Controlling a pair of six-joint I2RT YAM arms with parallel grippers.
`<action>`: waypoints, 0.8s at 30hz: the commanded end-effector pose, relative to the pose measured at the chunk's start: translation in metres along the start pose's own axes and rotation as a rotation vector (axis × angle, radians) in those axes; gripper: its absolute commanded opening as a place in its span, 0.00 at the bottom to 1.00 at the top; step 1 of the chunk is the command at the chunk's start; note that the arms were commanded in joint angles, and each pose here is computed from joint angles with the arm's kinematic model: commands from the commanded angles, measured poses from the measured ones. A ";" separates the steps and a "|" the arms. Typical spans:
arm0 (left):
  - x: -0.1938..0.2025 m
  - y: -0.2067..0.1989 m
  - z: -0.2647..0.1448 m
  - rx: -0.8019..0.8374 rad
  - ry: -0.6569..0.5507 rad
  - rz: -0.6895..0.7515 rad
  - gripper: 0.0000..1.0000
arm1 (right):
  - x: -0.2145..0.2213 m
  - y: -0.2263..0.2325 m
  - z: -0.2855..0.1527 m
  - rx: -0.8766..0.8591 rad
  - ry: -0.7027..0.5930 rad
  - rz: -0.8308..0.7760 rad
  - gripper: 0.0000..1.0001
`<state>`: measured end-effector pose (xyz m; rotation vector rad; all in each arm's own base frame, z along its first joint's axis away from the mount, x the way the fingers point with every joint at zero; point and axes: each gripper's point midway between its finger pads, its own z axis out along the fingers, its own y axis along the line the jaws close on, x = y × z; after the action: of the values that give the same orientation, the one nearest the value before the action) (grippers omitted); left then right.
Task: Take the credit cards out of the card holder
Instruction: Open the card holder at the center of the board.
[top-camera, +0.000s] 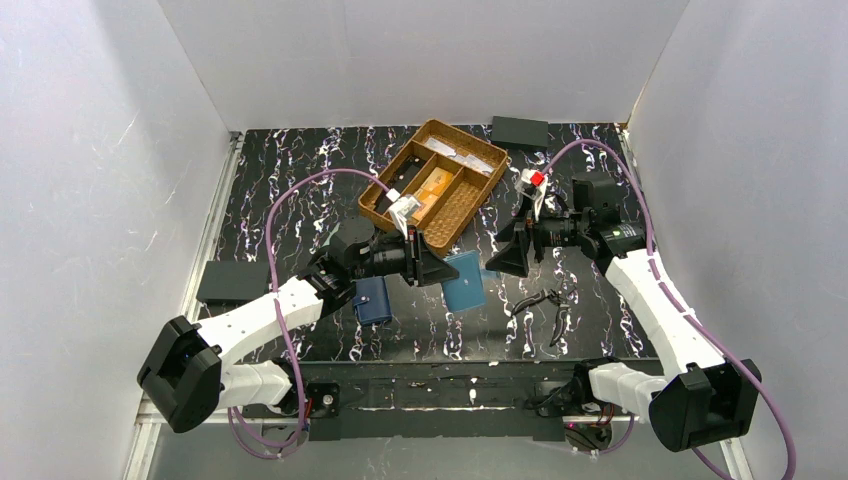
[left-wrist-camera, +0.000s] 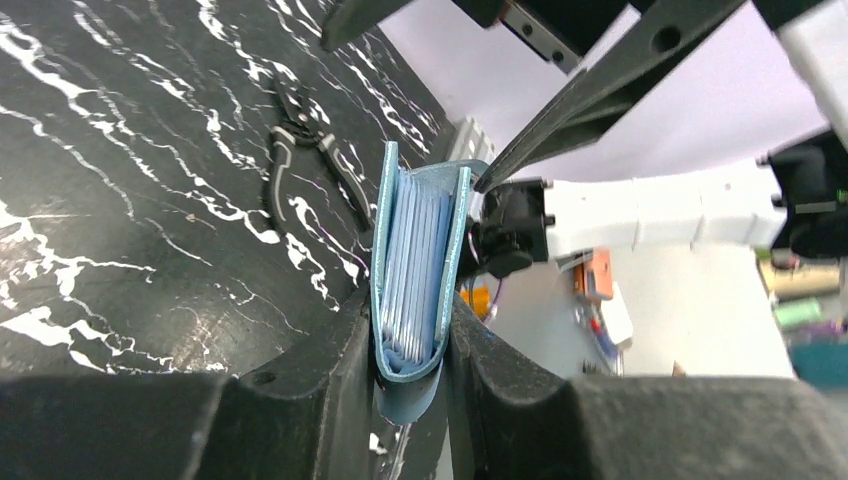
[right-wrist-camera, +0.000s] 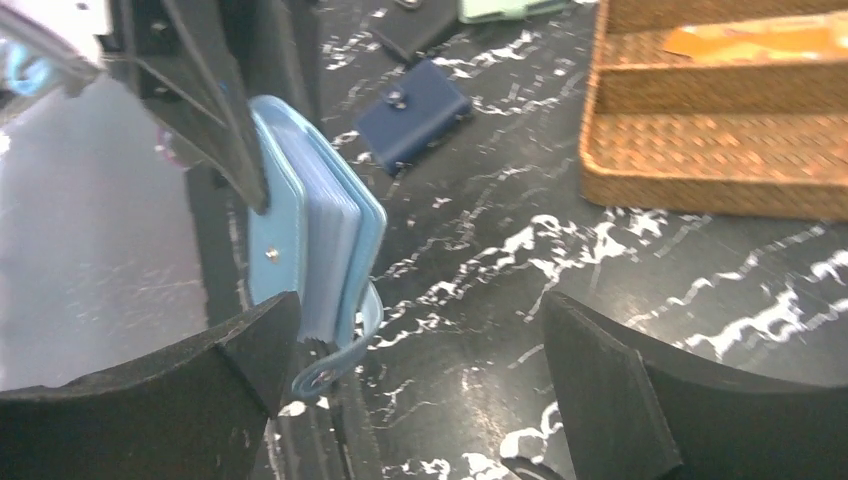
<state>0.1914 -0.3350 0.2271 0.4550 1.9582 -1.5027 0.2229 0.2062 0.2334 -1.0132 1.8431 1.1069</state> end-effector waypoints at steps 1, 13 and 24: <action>-0.007 -0.043 -0.004 0.228 0.047 0.243 0.00 | -0.015 0.033 -0.002 -0.186 -0.068 -0.001 0.98; -0.013 -0.051 -0.007 0.262 0.014 0.296 0.00 | -0.011 0.045 0.005 -0.279 -0.108 0.147 0.94; -0.009 -0.060 -0.014 0.305 -0.003 0.303 0.00 | -0.018 0.071 -0.002 -0.436 -0.133 0.125 0.42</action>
<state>0.1669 -0.3417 0.2504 0.7963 1.7172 -1.5744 0.1798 0.2293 0.2486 -0.9351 1.7442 1.6170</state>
